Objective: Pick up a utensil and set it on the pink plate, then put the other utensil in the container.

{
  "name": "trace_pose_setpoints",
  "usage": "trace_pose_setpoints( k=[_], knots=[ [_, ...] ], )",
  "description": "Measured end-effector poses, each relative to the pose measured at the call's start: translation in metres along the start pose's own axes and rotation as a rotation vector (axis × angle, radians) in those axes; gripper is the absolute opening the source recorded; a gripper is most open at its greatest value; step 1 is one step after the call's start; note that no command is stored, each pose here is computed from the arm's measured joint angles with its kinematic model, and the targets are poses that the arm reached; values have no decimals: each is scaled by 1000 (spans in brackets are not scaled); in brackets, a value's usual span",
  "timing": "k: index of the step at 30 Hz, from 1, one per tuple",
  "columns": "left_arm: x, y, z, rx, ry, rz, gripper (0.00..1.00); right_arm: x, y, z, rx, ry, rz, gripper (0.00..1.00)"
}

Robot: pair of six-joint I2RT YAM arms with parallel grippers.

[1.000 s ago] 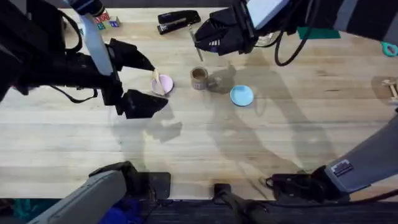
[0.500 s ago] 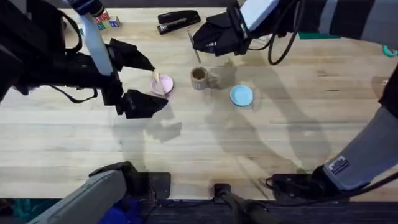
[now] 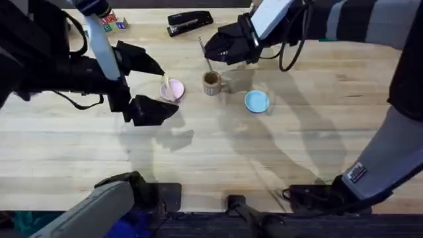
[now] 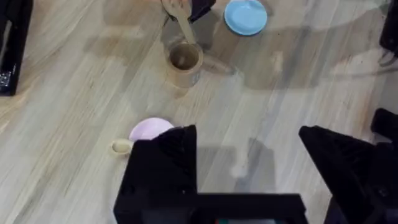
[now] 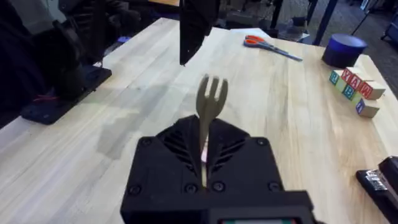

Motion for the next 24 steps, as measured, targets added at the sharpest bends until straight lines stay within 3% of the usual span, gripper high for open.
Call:
trace_pose_setpoints(
  k=[24],
  knots=[
    [0,0,0,0,0,0,995,2,-9,-29,67,0,5,33]
  ],
)
Point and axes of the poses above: each hand's point on the last joint's axis, 136 mm out from that joint toward the fingers, its own x axis out along the fingers, its own y axis along the line the jaws close on, z = x × y, the point moved 6 cm from there along -x, back along the fingers, and after that the axes turned 13 degrees about x, right-handed, at the moved point
